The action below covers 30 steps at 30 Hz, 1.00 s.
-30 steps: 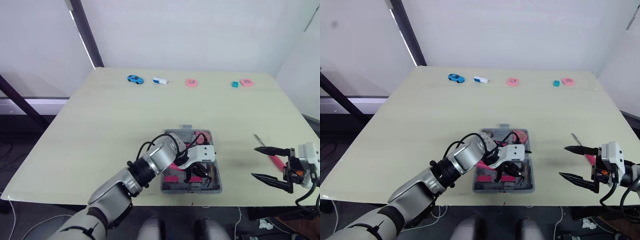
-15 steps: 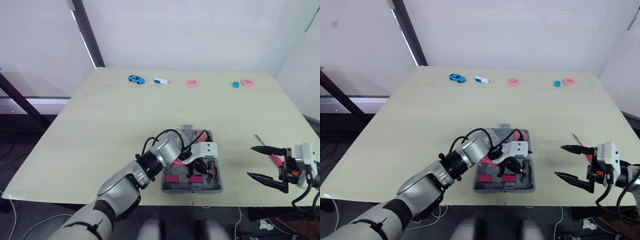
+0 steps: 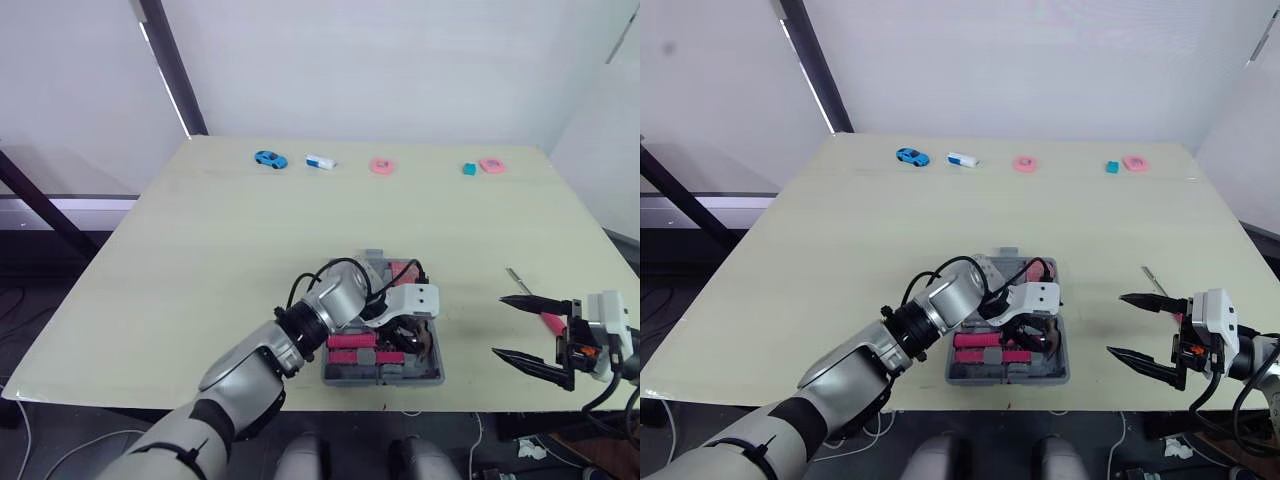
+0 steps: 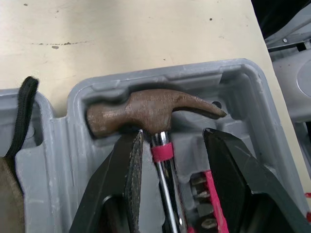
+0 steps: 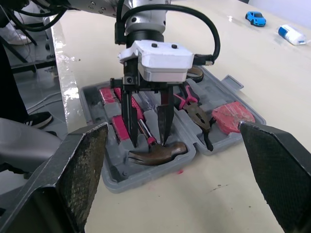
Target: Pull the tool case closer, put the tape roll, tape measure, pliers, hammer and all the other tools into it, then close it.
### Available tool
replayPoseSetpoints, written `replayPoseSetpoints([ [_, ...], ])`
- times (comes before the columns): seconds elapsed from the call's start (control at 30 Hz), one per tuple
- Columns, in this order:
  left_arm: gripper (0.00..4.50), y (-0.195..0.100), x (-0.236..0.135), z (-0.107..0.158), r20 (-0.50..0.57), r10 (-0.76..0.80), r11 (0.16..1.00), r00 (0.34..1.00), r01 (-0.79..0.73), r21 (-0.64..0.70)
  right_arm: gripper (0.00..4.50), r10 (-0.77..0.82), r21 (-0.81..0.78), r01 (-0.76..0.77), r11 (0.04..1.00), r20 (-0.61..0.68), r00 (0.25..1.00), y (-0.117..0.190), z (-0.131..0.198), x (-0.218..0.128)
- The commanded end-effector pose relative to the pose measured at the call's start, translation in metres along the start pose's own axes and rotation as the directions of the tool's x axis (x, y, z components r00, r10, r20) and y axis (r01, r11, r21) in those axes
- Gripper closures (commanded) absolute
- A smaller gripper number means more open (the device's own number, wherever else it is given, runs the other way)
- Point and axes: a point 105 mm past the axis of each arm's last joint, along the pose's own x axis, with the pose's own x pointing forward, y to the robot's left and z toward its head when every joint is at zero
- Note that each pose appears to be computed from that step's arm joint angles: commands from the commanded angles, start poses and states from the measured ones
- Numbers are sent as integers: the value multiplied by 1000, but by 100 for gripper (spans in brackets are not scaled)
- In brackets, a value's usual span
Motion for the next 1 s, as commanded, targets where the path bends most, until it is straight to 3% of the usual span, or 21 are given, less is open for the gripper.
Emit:
replayPoseSetpoints([
  [0.03,241,6,-25,26,98,34,997,995,-40,60,0,4,-29,-3,1000,18,1000,-1,5,0],
  [0.3,241,2,-54,33,341,39,998,939,-53,33,0,2,-31,-1,1000,30,1000,-1,6,1],
  [0.4,327,-1,-69,33,519,55,994,853,-98,57,0,3,-32,-2,999,34,999,-1,6,2],
  [0.47,431,-3,-70,14,524,84,993,848,-115,26,0,4,-33,-3,999,39,999,-2,6,3],
  [0.5,446,-5,-69,6,517,90,994,851,-112,11,0,5,-34,-3,999,41,999,-3,6,3],
  [0.73,446,-14,-57,-36,455,100,995,885,-98,-29,0,15,-39,-13,999,46,999,-5,6,5],
  [1.0,446,-11,-35,-63,379,119,993,918,-107,-55,0,22,-43,-20,999,43,999,-7,5,5],
])
